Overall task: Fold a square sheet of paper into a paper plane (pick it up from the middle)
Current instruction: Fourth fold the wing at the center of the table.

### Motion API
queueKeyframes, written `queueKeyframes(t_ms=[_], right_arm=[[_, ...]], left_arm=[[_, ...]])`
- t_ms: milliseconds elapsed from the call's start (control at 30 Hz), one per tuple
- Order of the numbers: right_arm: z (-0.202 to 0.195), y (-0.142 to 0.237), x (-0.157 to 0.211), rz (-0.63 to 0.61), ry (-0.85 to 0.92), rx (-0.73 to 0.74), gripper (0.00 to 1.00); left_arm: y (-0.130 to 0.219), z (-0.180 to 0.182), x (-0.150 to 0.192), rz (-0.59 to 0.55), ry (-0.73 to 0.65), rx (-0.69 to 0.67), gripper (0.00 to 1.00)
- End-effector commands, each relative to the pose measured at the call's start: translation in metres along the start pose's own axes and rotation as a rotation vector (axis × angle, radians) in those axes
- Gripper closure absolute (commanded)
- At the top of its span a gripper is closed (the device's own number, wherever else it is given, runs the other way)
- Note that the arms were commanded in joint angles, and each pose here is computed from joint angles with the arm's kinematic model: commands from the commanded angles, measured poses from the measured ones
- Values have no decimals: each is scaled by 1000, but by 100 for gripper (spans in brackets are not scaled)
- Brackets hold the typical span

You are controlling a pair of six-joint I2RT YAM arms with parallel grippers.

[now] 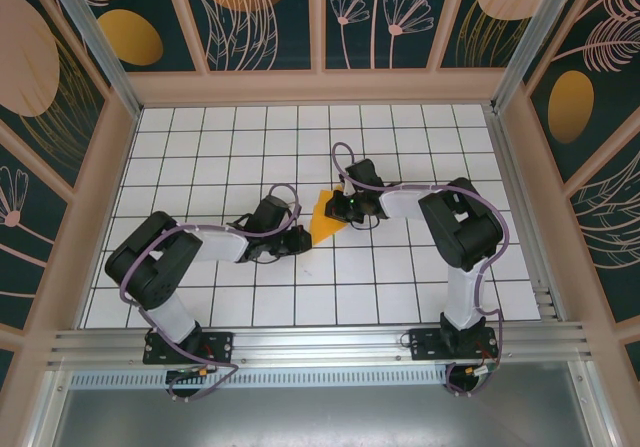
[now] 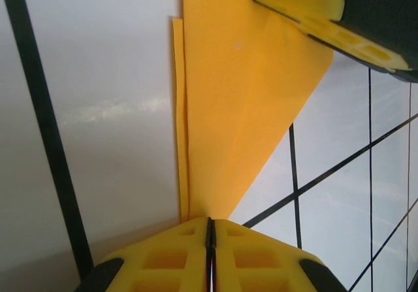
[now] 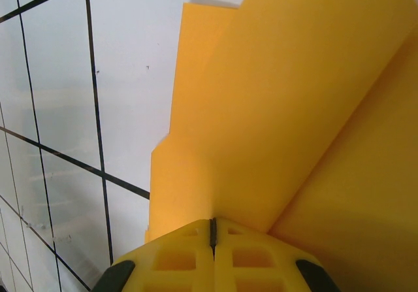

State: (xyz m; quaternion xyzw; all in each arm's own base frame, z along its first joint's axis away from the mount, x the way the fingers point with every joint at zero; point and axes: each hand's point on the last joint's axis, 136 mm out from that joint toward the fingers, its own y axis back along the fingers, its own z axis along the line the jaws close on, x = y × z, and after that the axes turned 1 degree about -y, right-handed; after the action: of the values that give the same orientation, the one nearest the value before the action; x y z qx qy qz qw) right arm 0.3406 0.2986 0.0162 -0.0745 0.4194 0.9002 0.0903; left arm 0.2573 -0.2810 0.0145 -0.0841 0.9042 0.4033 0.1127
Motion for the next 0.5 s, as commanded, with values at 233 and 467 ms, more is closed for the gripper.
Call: queueKeyframes(t_ms=[233, 467], right_arm=[[-64, -15, 25, 60, -92, 211, 98], [-66, -16, 27, 63, -96, 214, 98]], left_arm=[[8, 26, 37, 110, 34, -111, 89], [23, -2, 1, -35, -10, -62, 88]])
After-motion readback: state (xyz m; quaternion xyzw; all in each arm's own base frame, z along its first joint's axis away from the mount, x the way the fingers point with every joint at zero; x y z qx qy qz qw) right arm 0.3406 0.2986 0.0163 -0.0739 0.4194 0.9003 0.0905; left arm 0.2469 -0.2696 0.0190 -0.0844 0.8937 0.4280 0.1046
